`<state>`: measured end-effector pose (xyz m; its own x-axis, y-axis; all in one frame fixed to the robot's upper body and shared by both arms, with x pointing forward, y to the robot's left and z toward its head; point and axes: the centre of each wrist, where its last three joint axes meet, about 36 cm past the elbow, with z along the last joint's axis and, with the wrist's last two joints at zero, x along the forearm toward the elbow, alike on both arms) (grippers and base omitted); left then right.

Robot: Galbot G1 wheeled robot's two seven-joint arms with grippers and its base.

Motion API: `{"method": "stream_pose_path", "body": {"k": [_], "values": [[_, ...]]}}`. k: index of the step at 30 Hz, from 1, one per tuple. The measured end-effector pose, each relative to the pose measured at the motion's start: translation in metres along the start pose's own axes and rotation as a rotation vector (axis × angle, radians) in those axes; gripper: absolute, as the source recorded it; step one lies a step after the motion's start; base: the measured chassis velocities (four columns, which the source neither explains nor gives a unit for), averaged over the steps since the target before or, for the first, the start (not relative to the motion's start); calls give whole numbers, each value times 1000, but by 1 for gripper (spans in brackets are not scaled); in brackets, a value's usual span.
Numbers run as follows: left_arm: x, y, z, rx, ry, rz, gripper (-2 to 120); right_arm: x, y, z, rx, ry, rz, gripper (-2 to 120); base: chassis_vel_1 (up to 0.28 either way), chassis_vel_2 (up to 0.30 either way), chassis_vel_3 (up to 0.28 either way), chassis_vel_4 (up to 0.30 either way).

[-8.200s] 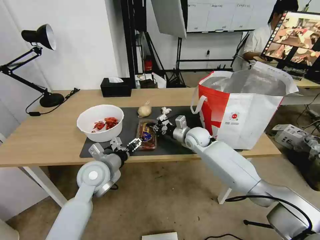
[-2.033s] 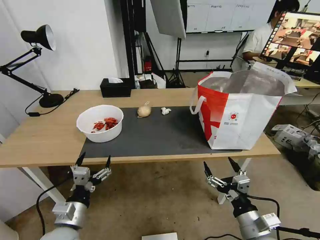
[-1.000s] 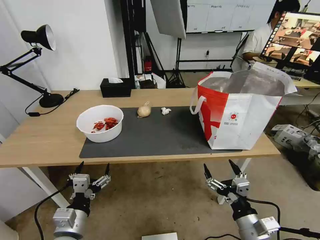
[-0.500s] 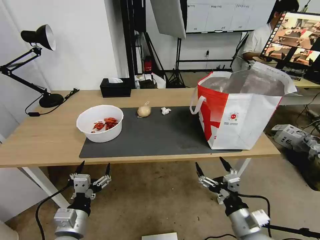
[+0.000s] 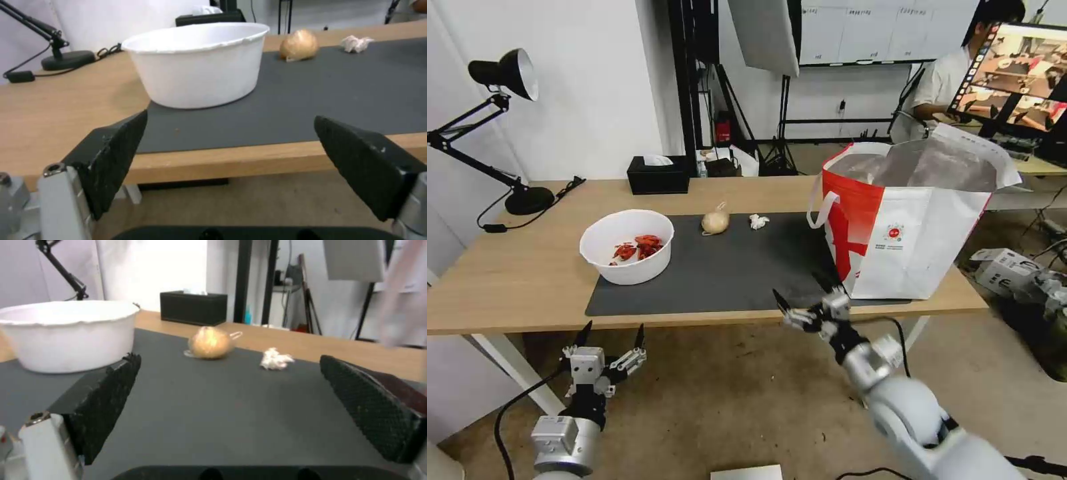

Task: Pick up the trash from the table and place it into the takeout bag.

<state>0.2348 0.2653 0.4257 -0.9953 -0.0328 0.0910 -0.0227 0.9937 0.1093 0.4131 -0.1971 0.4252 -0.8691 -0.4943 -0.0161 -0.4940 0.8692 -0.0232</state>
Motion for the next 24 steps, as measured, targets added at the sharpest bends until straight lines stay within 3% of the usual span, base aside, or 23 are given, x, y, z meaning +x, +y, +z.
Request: {"method": "stream_pose_path", "body": {"k": [10,17,24], "values": [[0,1,2,-5,9,2,100,-103,12,-22,53,92,93,100,0,0,0,0],[-2,-1,7,0,18,3,100,-181,20,-44,49,176,266,100,0,0,0,0],[-4,4,10,-4,21,-3,100,-225,31,-44,18,252,381,100,0,0,0,0]]}}
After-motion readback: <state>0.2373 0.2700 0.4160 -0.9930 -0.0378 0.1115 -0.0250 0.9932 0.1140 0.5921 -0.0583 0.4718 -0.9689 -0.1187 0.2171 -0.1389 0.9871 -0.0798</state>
